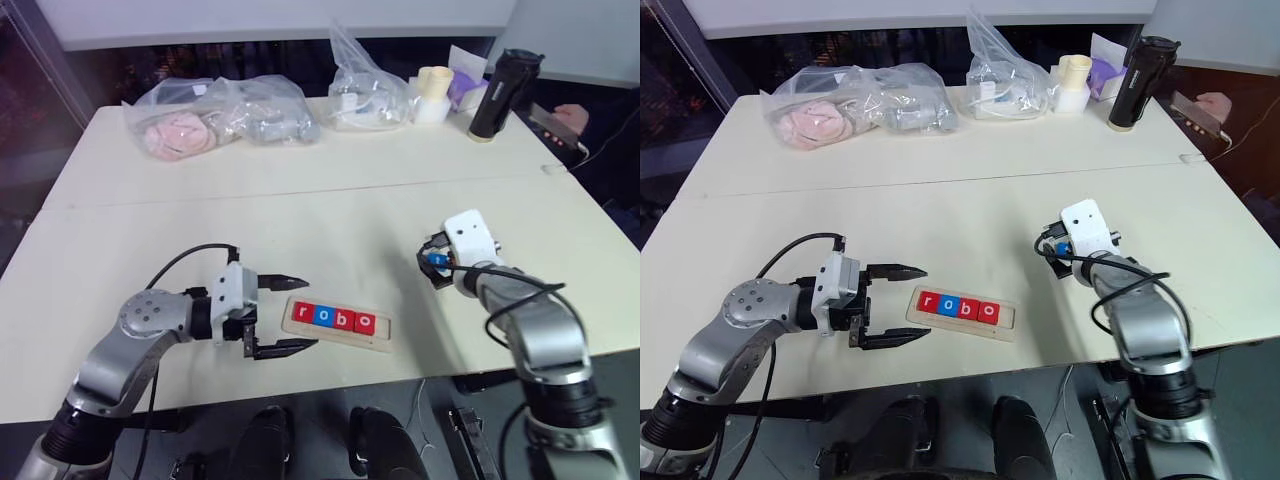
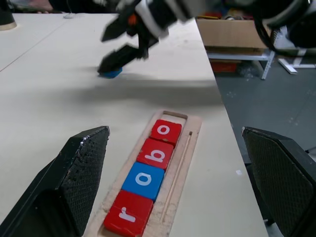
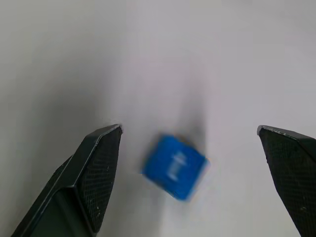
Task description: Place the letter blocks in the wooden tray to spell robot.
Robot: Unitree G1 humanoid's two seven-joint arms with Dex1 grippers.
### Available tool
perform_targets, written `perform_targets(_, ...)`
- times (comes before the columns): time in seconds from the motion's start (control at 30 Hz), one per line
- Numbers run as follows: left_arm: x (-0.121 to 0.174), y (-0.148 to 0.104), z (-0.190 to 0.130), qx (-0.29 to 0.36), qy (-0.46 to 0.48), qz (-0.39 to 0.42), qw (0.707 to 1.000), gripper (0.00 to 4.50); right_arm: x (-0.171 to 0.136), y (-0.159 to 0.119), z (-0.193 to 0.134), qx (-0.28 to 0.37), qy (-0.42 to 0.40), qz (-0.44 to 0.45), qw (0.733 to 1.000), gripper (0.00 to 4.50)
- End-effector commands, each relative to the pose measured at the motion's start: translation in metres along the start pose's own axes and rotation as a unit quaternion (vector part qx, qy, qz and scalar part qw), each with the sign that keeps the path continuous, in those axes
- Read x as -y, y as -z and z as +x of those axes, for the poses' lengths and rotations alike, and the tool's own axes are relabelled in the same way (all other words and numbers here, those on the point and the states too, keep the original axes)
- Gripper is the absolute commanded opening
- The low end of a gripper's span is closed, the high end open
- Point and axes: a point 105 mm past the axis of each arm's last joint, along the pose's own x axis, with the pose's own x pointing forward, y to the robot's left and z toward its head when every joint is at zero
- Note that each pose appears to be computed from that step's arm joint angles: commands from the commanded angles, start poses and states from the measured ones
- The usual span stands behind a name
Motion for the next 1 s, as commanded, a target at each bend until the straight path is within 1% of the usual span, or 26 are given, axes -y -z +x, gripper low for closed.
perform_targets(0.03,-0.001,-0.009,0.000,0.010,0.001,0.018,1.000,4.50,0.006,0.000,0.002,-0.012,0.045,0.030,0.998,4.44)
perform_targets(0.2,-0.001,-0.009,-0.002,0.007,-0.001,0.021,1.000,4.50,-0.004,0.009,0.007,-0.044,0.037,0.079,0.995,4.44)
perform_targets(0.37,-0.002,-0.008,-0.002,0.006,-0.004,0.021,1.000,4.50,-0.006,0.018,0.008,-0.073,0.032,0.137,0.987,4.44)
perform_targets(0.4,-0.002,-0.008,-0.003,0.005,-0.005,0.021,1.000,4.50,-0.006,0.019,0.008,-0.078,0.029,0.149,0.985,4.20)
perform_targets(0.47,-0.002,-0.008,-0.003,0.005,-0.005,0.021,1.000,4.50,-0.007,0.022,0.007,-0.089,0.026,0.172,0.981,3.60)
perform_targets(0.5,-0.002,-0.008,-0.003,0.006,-0.006,0.021,1.000,4.50,-0.007,0.024,0.006,-0.095,0.026,0.185,0.978,3.03)
perform_targets(0.57,-0.001,-0.007,-0.003,0.006,-0.007,0.020,1.000,4.50,-0.007,0.025,0.005,-0.099,0.021,0.202,0.974,2.14)
perform_targets(0.63,-0.001,-0.007,-0.002,0.007,-0.006,0.020,1.000,4.50,-0.006,0.026,0.004,-0.101,0.018,0.211,0.972,1.16)
perform_targets(0.73,-0.001,-0.007,-0.001,0.009,-0.004,0.019,1.000,4.50,0.001,0.023,-0.006,-0.092,0.013,0.189,0.977,1.17)
perform_targets(0.8,-0.001,-0.006,0.000,0.010,0.001,0.019,1.000,4.50,0.008,0.021,-0.019,-0.084,0.013,0.154,0.984,1.17)
perform_targets(0.9,-0.003,-0.005,0.000,0.012,0.003,0.019,1.000,4.50,0.004,0.018,-0.044,-0.074,-0.023,0.119,0.990,1.17)
perform_targets(1.0,-0.004,-0.004,0.000,0.013,0.005,0.019,1.000,4.50,0.000,0.027,-0.065,-0.063,-0.038,0.113,0.991,1.17)
